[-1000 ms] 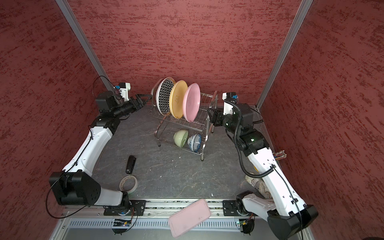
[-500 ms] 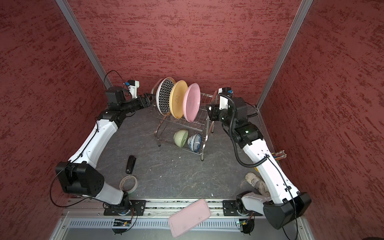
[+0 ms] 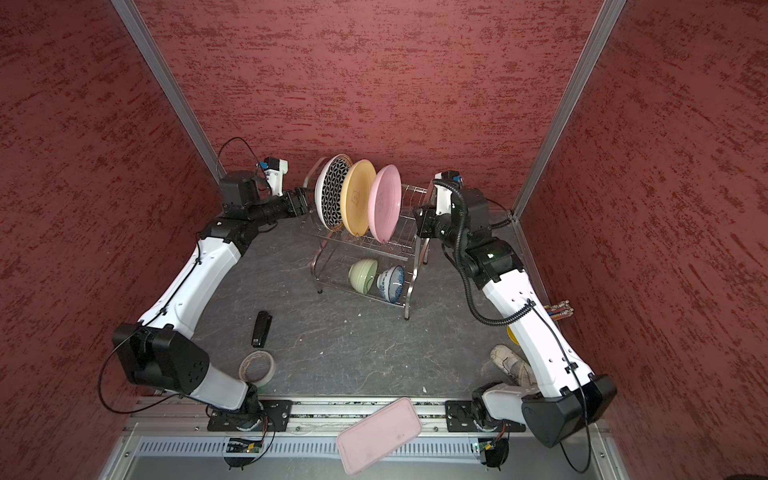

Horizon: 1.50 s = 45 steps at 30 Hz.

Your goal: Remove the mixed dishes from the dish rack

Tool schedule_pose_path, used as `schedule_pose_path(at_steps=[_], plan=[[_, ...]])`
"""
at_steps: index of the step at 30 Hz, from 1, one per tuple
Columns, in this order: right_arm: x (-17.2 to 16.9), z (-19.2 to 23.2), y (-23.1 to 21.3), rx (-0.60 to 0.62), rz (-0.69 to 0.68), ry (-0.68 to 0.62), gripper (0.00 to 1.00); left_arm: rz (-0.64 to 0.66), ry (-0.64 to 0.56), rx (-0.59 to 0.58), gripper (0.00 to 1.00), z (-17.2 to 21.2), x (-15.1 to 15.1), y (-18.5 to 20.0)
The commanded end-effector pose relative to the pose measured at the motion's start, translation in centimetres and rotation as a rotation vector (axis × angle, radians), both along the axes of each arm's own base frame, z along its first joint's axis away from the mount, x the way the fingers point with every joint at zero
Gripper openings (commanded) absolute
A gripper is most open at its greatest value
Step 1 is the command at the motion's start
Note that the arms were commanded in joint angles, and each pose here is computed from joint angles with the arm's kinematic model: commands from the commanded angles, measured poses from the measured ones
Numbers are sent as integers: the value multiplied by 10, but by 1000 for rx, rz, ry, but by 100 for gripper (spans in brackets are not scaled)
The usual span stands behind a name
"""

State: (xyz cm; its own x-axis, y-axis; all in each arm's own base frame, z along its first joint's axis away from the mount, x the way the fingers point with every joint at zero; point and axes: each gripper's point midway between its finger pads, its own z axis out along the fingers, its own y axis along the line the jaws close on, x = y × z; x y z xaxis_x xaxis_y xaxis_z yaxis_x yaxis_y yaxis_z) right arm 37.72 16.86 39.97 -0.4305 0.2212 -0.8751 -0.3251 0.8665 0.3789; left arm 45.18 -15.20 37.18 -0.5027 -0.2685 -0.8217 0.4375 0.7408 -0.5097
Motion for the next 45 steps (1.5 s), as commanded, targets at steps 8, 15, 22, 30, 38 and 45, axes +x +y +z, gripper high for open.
schedule_pose_path(at_steps=[8, 15, 22, 30, 38, 45], plan=[[18, 4, -13, -72, -80, -28, 25, -10, -30, 29, 59, 7, -3, -6], [25, 10, -22, -55, -100, -44, 24, -8, -34, 33, 59, 6, -2, -6], [37, 5, -29, -44, -99, -21, 24, -12, -44, 27, 59, 11, -1, -6], [50, 6, -34, -37, -103, -18, 23, -15, -54, 32, 59, 18, 1, -8], [70, 4, -40, -64, -115, -6, 21, -20, -71, 33, 54, 22, 2, -11], [77, 9, -40, -66, -115, -18, 19, -25, -73, 37, 45, 23, 4, -14]])
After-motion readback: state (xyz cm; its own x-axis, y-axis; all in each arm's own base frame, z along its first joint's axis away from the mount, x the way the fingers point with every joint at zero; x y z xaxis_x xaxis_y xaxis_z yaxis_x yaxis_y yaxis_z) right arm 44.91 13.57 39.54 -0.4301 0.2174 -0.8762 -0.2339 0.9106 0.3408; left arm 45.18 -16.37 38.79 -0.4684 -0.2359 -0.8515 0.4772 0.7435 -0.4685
